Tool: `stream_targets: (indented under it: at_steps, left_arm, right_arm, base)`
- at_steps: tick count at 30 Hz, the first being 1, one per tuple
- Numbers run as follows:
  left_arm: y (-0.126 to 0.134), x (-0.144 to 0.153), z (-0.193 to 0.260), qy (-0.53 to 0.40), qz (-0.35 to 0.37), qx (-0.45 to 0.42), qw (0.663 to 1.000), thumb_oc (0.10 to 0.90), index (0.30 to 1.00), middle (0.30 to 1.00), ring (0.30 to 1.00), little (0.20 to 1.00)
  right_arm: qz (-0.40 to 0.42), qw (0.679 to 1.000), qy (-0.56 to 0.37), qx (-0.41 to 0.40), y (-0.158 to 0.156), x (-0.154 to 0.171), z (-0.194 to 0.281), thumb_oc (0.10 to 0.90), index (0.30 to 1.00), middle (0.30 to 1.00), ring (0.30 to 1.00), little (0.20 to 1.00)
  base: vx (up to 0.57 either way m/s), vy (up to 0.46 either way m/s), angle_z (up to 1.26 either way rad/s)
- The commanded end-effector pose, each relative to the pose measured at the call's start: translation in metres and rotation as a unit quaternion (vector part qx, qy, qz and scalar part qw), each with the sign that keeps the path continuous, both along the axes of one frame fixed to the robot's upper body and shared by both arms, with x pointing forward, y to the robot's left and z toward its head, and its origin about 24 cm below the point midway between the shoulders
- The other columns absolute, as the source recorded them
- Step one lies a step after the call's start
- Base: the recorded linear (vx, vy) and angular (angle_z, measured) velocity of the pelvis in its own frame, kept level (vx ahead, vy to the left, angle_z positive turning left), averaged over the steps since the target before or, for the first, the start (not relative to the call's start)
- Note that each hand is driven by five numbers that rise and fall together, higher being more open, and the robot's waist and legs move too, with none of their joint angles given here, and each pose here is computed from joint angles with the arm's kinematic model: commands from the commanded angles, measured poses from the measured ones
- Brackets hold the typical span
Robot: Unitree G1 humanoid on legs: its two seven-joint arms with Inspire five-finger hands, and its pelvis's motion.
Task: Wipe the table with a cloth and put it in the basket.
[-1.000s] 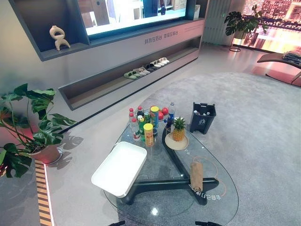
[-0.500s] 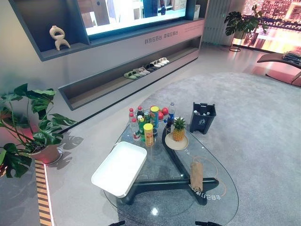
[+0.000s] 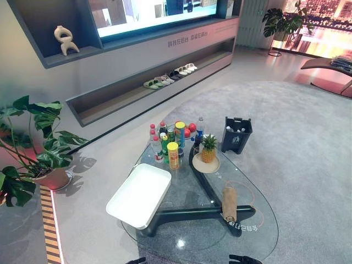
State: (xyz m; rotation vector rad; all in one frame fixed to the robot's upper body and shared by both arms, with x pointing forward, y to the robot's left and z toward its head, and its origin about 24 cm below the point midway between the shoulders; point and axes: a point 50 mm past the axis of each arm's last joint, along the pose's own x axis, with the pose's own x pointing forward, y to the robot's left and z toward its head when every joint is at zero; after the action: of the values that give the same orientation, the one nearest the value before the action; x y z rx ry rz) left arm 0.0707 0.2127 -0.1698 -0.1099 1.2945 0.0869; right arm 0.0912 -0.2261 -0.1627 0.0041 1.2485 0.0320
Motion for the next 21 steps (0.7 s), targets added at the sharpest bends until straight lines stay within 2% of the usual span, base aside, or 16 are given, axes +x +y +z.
stream_targets:
  at_steps: [1, 5, 7, 10, 11, 15, 21]
  left_arm:
    - [-0.003, 0.022, 0.003, -0.025, -0.029, 0.008, 0.999, 0.800, 0.900, 0.900, 0.900, 0.900]
    - [-0.002, 0.049, 0.011, -0.068, -0.029, 0.010, 0.997, 0.800, 0.900, 0.900, 0.900, 0.900]
    - [-0.003, 0.055, 0.013, -0.086, -0.028, 0.006, 0.996, 0.800, 0.900, 0.900, 0.900, 0.900]
    - [-0.007, 0.064, 0.016, -0.106, -0.030, 0.000, 0.994, 0.800, 0.900, 0.900, 0.900, 0.900]
    - [-0.011, 0.072, 0.019, -0.124, -0.027, -0.001, 0.992, 0.800, 0.900, 0.900, 0.900, 0.900]
    - [-0.014, 0.079, 0.022, -0.140, -0.017, -0.002, 0.990, 0.800, 0.900, 0.900, 0.900, 0.900]
    - [-0.016, 0.085, 0.026, -0.164, -0.001, -0.002, 0.986, 0.800, 0.900, 0.900, 0.900, 0.900]
  right_arm:
    - [-0.013, 0.991, -0.130, -0.013, -0.001, 0.056, 0.020, 0.800, 0.900, 0.900, 0.900, 0.900]
    - [-0.001, 0.968, -0.249, -0.023, -0.001, 0.102, 0.046, 0.800, 0.900, 0.900, 0.900, 0.900]
    - [0.014, 0.955, -0.294, -0.031, 0.001, 0.113, 0.056, 0.800, 0.900, 0.900, 0.900, 0.900]
    - [0.026, 0.938, -0.343, -0.043, 0.010, 0.129, 0.070, 0.800, 0.900, 0.900, 0.900, 0.900]
    - [0.027, 0.924, -0.379, -0.048, 0.019, 0.144, 0.087, 0.800, 0.900, 0.900, 0.900, 0.900]
    - [0.033, 0.901, -0.426, -0.072, 0.030, 0.159, 0.109, 0.800, 0.900, 0.900, 0.900, 0.900]
    - [-0.005, 0.831, -0.536, -0.150, 0.035, 0.178, 0.160, 0.800, 0.900, 0.900, 0.900, 0.900]
  base:
    - [-0.14, -0.032, -0.06]
    - [-0.17, -0.020, -0.03]
    - [-0.13, 0.006, 0.04]
    - [-0.09, 0.028, 0.03]
    - [-0.11, 0.033, 0.01]
    - [-0.05, 0.016, 0.01]
    - [-0.05, 0.029, 0.01]
